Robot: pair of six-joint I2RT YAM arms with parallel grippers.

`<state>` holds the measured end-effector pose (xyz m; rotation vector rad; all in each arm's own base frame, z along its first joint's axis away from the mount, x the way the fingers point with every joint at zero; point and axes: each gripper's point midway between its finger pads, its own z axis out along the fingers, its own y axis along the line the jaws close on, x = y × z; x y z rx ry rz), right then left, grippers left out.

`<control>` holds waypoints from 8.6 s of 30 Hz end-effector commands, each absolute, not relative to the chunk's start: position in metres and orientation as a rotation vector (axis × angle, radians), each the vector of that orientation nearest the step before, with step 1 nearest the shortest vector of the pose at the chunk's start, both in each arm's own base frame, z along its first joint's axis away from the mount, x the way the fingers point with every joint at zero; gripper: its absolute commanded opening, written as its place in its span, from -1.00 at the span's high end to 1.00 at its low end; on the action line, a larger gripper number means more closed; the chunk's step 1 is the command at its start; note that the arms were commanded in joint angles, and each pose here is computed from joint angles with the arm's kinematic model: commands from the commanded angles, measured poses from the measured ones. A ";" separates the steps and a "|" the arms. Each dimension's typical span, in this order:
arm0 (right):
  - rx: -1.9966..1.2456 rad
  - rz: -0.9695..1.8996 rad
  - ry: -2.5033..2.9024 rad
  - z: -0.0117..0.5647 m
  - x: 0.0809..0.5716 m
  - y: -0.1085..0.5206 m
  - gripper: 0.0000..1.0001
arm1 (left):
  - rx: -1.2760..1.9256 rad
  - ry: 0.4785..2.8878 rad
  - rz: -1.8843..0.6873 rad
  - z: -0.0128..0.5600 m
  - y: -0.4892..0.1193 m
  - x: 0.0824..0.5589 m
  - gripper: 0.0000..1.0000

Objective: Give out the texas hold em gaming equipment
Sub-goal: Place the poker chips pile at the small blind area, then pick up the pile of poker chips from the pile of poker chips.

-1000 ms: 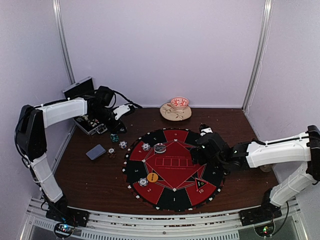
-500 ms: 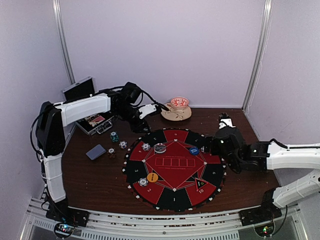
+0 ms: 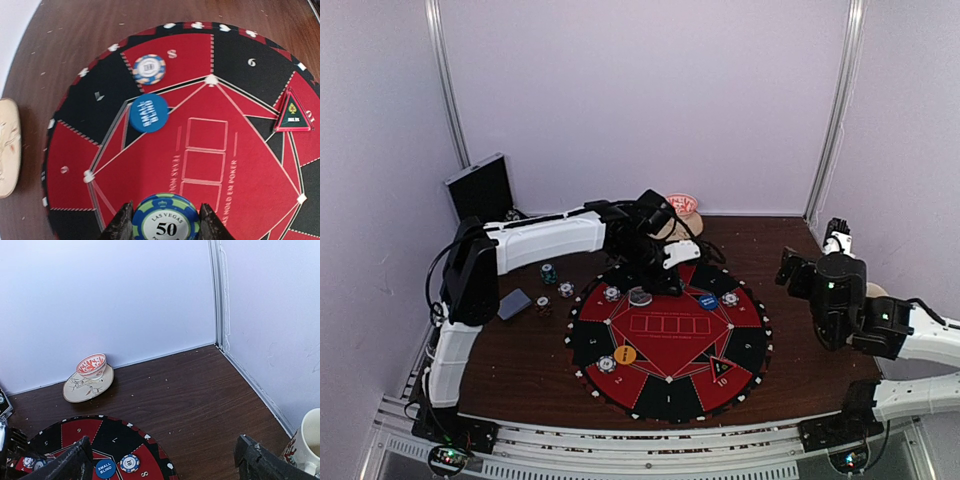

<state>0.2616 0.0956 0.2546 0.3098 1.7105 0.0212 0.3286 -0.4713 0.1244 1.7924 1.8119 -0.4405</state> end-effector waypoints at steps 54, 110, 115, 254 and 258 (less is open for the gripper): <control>0.324 0.138 1.712 0.262 0.255 0.095 -0.99 | 1.905 1.311 -0.718 0.069 -0.624 0.296 0.72; 0.302 0.171 1.713 0.264 0.254 0.099 -0.98 | 1.890 1.332 -0.582 0.036 -0.632 0.307 0.12; 0.300 0.173 1.712 0.264 0.253 0.099 -0.98 | 1.893 1.334 -0.576 0.035 -0.632 0.307 -0.02; 0.084 0.154 1.882 0.214 0.275 0.159 -0.98 | 1.052 2.474 -0.232 0.045 -0.143 0.460 0.13; 0.085 0.153 1.881 0.214 0.275 0.159 -0.97 | 1.062 2.472 -0.247 0.046 -0.144 0.457 0.33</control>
